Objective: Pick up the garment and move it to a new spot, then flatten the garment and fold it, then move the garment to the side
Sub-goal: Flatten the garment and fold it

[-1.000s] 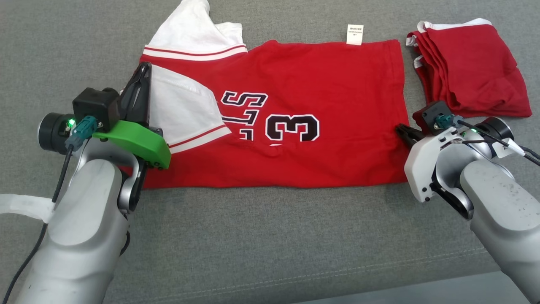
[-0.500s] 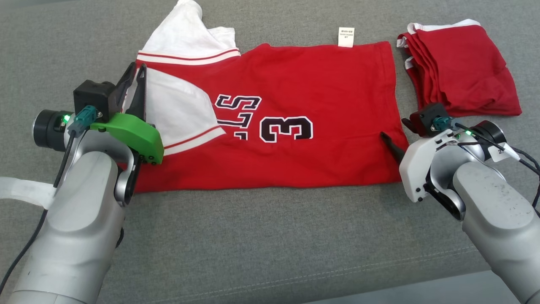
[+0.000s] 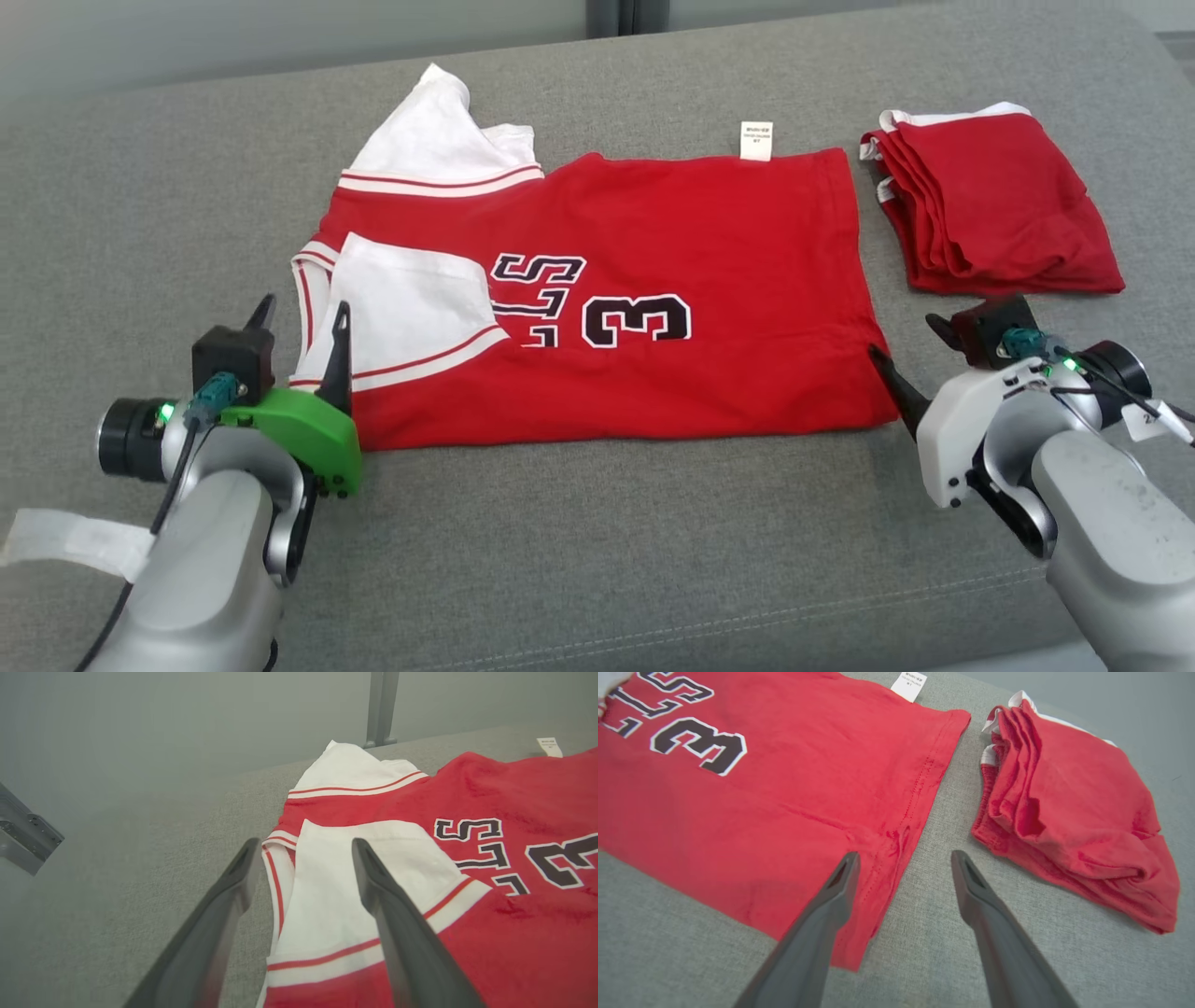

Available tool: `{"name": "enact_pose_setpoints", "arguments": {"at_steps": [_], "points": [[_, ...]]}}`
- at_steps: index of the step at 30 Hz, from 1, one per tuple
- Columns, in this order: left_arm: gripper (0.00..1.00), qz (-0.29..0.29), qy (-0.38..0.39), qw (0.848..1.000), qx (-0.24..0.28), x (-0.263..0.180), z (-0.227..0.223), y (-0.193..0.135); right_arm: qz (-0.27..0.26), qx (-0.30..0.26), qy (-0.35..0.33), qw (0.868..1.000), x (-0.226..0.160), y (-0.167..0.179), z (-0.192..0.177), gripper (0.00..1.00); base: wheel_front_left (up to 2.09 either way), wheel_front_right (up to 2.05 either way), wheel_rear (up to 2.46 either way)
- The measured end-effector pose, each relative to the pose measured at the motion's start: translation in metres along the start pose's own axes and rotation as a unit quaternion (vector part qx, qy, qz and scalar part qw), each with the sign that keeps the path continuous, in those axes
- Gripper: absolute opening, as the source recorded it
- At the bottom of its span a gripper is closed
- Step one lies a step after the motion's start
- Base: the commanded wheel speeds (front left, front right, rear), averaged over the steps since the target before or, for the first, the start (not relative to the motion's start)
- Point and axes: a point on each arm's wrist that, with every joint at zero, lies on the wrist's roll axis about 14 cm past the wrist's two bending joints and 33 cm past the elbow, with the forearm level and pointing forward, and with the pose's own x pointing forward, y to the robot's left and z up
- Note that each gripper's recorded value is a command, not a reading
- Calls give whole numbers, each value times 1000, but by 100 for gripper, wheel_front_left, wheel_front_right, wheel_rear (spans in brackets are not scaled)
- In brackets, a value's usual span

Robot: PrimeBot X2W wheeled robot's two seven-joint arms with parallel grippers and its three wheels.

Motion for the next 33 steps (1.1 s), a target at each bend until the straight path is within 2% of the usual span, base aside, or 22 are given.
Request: {"name": "enact_pose_setpoints", "arguments": {"at_steps": [9,14,23,30,32,33], "points": [[100,25,71,997,14,-37,-43,5,-6,39,-4,999,-20,19,-13,100,0,0,0],[100,25,101,994,19,-39,-59,3,-4,53,13,998,-17,30,-23,100,0,0,0],[100,42,158,986,27,-44,-79,11,-18,68,40,997,-10,30,-36,100,0,0,0],[100,50,205,977,5,-50,-95,10,-24,84,64,994,-12,34,-51,100,0,0,0],[80,50,214,976,3,-50,-97,9,-25,88,68,993,-11,35,-54,100,0,0,0],[78,49,215,975,1,-50,-98,9,-25,87,71,993,-11,35,-55,100,0,0,0]]}}
